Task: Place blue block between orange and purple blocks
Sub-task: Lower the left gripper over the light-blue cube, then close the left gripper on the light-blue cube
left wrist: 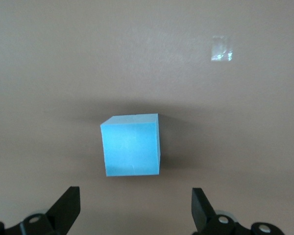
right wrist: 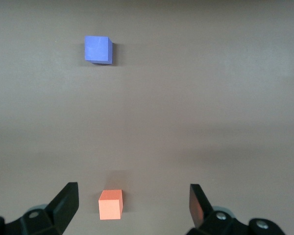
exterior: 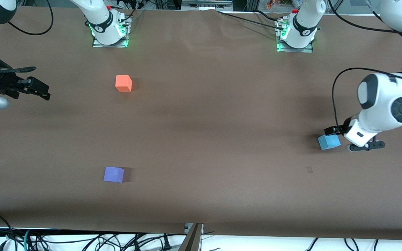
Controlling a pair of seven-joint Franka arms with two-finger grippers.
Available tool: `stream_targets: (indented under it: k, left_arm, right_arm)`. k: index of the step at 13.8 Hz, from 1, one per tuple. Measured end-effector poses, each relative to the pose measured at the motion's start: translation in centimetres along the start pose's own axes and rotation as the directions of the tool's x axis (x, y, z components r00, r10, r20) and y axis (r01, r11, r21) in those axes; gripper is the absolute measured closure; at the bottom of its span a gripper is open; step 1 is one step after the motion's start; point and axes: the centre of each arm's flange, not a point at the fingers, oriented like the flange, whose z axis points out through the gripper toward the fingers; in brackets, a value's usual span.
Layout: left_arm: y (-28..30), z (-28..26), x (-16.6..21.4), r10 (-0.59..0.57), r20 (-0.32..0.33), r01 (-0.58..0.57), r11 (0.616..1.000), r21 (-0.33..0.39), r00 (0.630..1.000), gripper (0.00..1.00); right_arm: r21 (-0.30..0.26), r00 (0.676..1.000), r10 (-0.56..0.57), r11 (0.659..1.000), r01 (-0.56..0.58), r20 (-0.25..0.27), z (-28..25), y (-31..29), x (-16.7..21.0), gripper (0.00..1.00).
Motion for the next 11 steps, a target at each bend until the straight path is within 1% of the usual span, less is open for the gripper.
stream_targets:
  k: [3, 6, 9, 11]
  left_arm:
    - [-1.5, 3.0, -1.4, -0.035, -0.042, 0.034, 0.999, -0.022, 0.999, 0.00]
    - [-1.9, 3.5, -1.1, -0.115, -0.069, 0.110, 0.991, -0.076, 0.991, 0.00]
    - [-1.7, 4.5, -0.8, -0.115, -0.087, 0.108, 0.990, -0.086, 0.989, 0.00]
    - [-1.7, 5.5, -0.7, -0.093, -0.094, 0.084, 0.993, -0.088, 0.991, 0.00]
  right_arm:
    - [0.000, 1.000, 0.002, 1.000, -0.002, 0.000, 0.0, 0.1, 0.0, 0.00]
    - [0.000, 1.000, 0.004, 1.000, -0.004, 0.000, 0.0, 0.2, 0.0, 0.00]
    - [0.000, 1.000, 0.004, 1.000, -0.004, 0.000, 0.0, 0.2, 0.0, 0.00]
    - [0.000, 1.000, 0.004, 1.000, -0.004, 0.000, 0.0, 0.2, 0.0, 0.00]
